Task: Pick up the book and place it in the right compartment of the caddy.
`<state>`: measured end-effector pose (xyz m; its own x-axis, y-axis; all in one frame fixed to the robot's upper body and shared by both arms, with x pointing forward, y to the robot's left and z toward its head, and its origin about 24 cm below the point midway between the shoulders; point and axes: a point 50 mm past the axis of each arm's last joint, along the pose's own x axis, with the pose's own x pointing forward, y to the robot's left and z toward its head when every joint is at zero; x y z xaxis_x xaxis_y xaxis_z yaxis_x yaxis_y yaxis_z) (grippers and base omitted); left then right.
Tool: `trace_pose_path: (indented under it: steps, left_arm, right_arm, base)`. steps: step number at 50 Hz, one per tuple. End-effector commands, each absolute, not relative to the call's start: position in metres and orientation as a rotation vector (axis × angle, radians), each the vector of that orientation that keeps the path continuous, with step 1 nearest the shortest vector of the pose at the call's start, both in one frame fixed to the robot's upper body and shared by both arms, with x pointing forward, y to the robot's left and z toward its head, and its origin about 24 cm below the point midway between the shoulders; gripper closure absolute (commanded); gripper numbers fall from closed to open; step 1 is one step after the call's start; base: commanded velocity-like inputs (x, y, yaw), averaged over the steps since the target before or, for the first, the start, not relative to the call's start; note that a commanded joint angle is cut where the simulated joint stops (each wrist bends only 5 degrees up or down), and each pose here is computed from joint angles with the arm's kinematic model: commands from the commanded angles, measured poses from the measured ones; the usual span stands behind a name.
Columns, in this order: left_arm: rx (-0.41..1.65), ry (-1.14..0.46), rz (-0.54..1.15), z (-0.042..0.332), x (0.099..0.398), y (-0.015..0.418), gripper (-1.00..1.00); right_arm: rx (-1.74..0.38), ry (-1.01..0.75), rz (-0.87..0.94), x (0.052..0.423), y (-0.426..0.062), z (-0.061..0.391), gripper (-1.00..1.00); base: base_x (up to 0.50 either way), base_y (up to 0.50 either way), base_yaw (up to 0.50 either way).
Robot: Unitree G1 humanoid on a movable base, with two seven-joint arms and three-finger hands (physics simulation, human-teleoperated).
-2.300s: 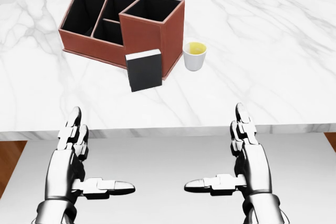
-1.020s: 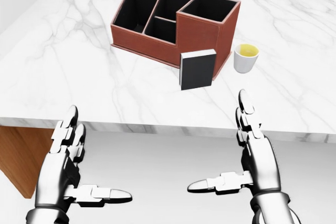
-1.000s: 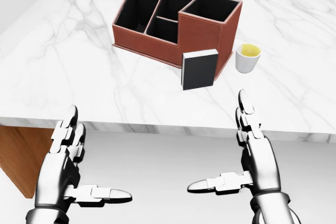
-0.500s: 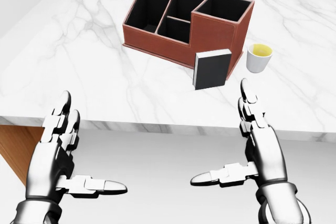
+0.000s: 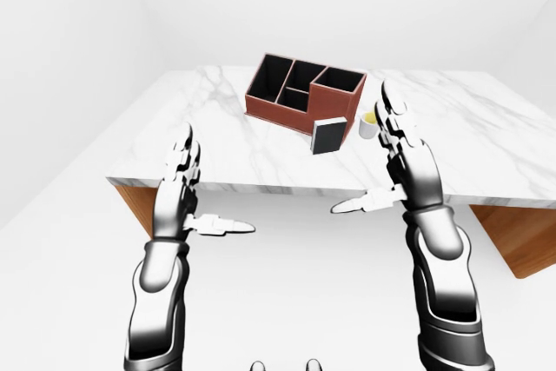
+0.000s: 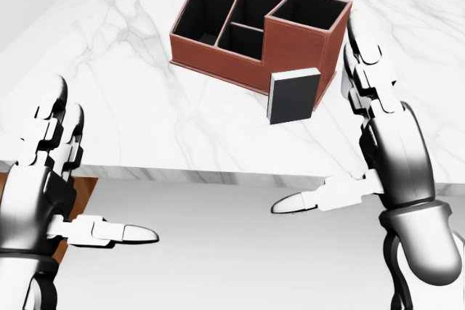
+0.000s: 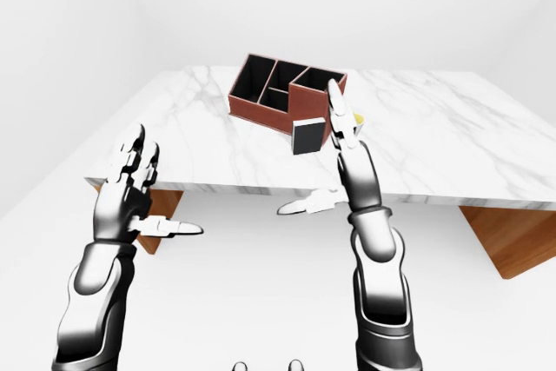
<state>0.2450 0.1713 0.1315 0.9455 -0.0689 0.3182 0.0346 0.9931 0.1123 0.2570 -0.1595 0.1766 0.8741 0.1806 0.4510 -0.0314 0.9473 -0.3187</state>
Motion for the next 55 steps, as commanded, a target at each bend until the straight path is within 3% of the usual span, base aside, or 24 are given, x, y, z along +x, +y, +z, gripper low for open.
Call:
trace_pose_path:
  steps: [1,21,55]
  left_arm:
    - [0.121,-0.365,-0.053,0.141,0.245,0.173,-1.0]
    - [0.114,-0.415,-0.05,0.151,0.241,0.173,-1.0]
    - [0.116,-0.426,-0.046,0.154,0.24,0.173,-1.0]
  right_arm:
    - [-0.362,-0.617,0.121,0.253,-0.16,0.205,-1.0]
    - [-0.381,-0.701,0.105,0.252,-0.162,0.226,-1.0]
    - [-0.368,-0.693,0.072,0.254,-0.171,0.226,-1.0]
  base:
    - [0.0,0.0,0.0]
    - [0.0,0.0,0.0]
    - [0.18,0.02,0.0]
